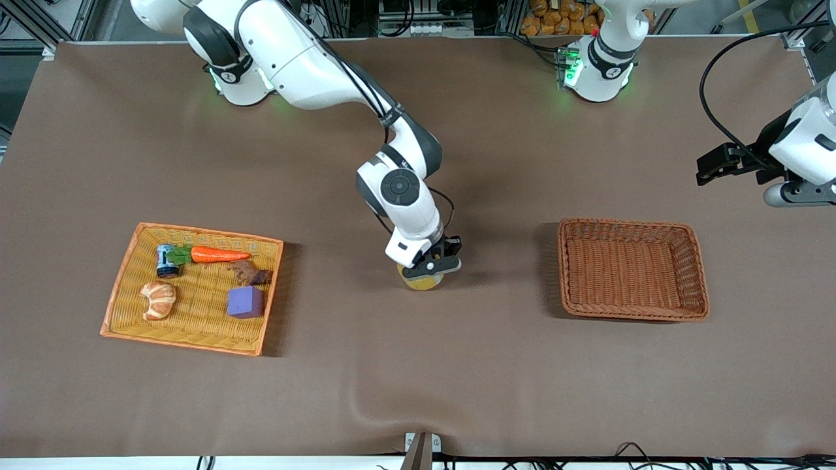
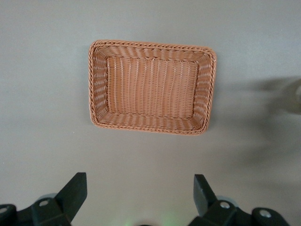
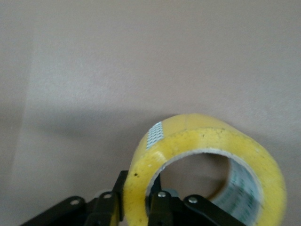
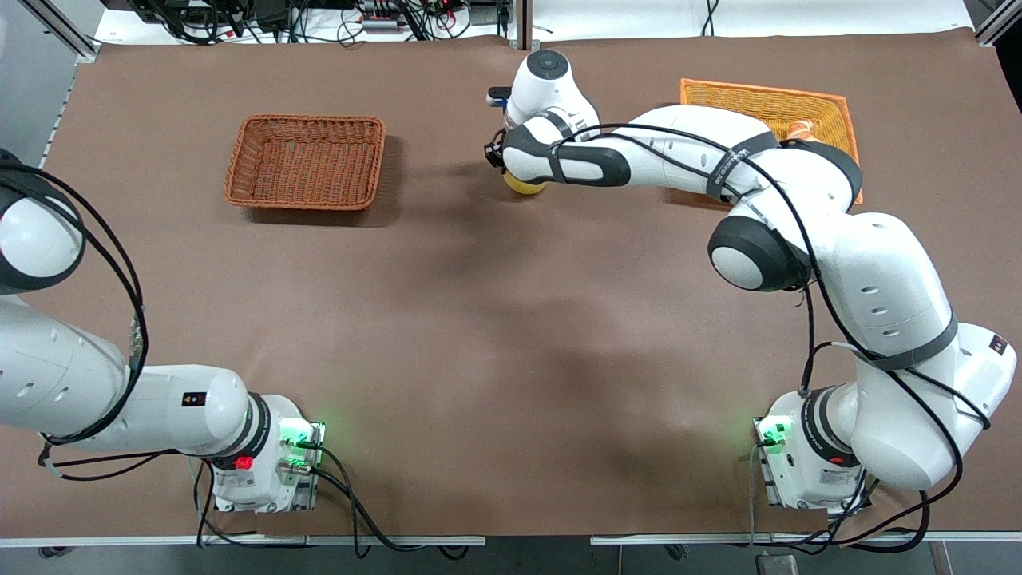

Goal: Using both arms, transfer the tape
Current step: 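Set the tape down with the right gripper while the left gripper approaches, then grasp the tape with the left gripper while the right gripper withdraws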

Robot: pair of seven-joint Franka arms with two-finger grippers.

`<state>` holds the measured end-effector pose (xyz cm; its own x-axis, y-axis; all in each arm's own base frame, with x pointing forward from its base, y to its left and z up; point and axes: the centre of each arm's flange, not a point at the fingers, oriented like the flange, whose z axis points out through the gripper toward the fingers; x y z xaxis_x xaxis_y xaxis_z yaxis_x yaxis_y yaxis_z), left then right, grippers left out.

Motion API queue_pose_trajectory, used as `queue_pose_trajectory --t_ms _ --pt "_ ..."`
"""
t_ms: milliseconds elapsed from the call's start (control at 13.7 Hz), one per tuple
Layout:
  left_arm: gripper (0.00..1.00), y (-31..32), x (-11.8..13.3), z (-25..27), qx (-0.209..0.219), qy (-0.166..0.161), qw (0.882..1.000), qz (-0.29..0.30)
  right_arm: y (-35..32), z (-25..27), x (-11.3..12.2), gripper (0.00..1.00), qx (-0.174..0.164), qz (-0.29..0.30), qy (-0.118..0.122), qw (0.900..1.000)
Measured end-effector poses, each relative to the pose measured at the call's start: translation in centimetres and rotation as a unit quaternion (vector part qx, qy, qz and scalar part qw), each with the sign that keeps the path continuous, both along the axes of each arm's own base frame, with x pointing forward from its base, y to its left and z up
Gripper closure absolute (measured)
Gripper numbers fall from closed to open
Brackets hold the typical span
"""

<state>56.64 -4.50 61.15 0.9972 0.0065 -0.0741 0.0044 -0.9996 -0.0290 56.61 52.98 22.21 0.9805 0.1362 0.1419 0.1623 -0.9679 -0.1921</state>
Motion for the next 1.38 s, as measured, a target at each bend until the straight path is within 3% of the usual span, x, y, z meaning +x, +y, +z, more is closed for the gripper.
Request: queue_pose_trajectory --t_ms 219,510,656,874,1020,1238,1384 --pt "0.00 0.0 0.0 -0.1 0.000 0.001 1.000 0.000 -0.6 2.2 1.4 0.41 0.003 -0.009 -0.003 1.000" --pt "0.00 -0.2 0.1 -0.4 0.000 0.001 1.000 -0.002 -10.6 9.7 7.0 0.01 -0.046 -0.014 0.055 0.997" --pt "0.00 -2.1 0.6 -1.4 -0.003 -0.001 1.000 -0.010 -19.4 15.5 10.1 0.00 -0.044 -0.041 0.056 0.997" --pt "0.00 -9.6 2.0 -5.4 -0.004 -0.005 1.000 0.021 -32.1 20.4 11.2 0.00 -0.041 -0.035 0.032 0.998" --pt "0.00 -17.3 2.1 -8.9 -0.007 -0.012 0.999 0.049 -38.1 22.3 9.9 0.00 -0.043 -0.057 0.042 0.997" --pt "0.00 -27.7 1.7 -15.3 -0.022 -0.029 0.993 0.110 -43.7 27.0 6.7 0.00 -0.055 -0.079 0.083 0.992" --pt "0.00 -34.7 1.2 -20.4 -0.039 -0.038 0.983 0.173 -47.5 30.8 4.9 0.00 -0.072 -0.097 0.085 0.989"
